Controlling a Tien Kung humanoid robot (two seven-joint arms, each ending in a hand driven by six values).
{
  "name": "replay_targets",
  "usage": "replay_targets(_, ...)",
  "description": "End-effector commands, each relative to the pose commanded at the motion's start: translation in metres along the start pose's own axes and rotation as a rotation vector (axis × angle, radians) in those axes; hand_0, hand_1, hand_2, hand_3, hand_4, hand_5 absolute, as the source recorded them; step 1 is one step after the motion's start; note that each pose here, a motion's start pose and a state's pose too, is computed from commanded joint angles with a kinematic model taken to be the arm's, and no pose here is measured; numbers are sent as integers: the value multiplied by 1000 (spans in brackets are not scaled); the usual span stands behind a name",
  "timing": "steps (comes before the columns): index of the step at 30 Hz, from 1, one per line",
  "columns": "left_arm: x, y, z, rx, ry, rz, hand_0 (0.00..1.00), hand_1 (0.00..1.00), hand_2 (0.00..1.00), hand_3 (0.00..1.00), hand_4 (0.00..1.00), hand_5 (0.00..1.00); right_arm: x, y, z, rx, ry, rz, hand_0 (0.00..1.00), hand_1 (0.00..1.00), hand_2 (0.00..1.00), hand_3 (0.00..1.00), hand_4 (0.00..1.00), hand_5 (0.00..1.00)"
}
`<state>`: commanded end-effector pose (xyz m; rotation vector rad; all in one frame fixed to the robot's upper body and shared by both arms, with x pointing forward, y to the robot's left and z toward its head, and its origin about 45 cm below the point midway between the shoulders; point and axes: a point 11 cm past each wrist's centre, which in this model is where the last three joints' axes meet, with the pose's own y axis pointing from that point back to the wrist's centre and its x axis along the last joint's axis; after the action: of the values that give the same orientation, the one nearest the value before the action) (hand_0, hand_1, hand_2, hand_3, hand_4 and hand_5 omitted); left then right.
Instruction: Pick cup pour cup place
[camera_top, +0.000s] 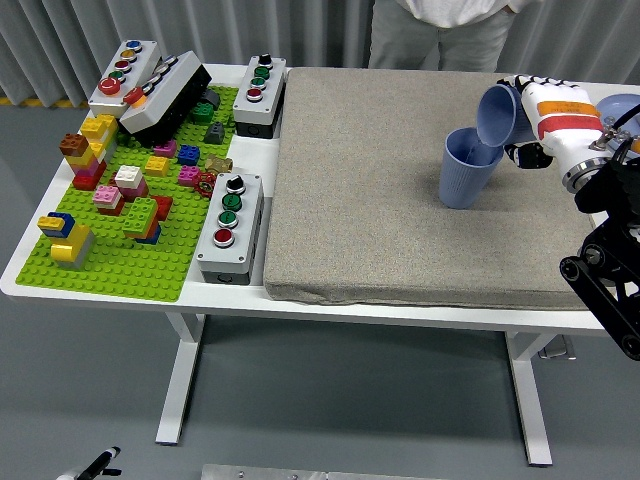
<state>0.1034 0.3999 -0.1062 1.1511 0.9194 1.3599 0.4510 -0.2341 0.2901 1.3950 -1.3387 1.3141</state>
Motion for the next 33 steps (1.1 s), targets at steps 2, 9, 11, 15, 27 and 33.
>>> replay_targets(2, 0, 0, 0, -1, 1, 0, 865, 816, 886, 785, 647, 994, 2, 0, 0, 0, 5, 1, 771, 643, 513, 598, 701, 2)
replay_targets(9, 0, 0, 0, -1, 1, 0, 864, 816, 886, 785, 650, 993, 4, -1, -1, 2, 12, 4, 772, 643, 513, 597, 699, 2)
replay_targets(11, 0, 0, 1, -2, 1, 0, 864, 816, 886, 785, 650, 993, 5, -1, -1, 1, 13, 6, 772, 643, 513, 597, 699, 2)
replay_targets(15, 0, 0, 2, -3, 0, 1, 864, 816, 886, 785, 651, 994, 6, -1, -2, 2, 19, 9, 772, 644, 513, 597, 699, 2)
replay_targets(27, 0, 0, 2, -4, 2, 1, 866, 816, 886, 784, 651, 996, 8, -2, -2, 1, 42, 11, 774, 644, 516, 593, 697, 2)
replay_targets(33, 1, 0, 3, -5, 2, 2, 866, 816, 886, 784, 653, 997, 8, -2, -3, 1, 47, 11, 773, 647, 517, 593, 694, 2)
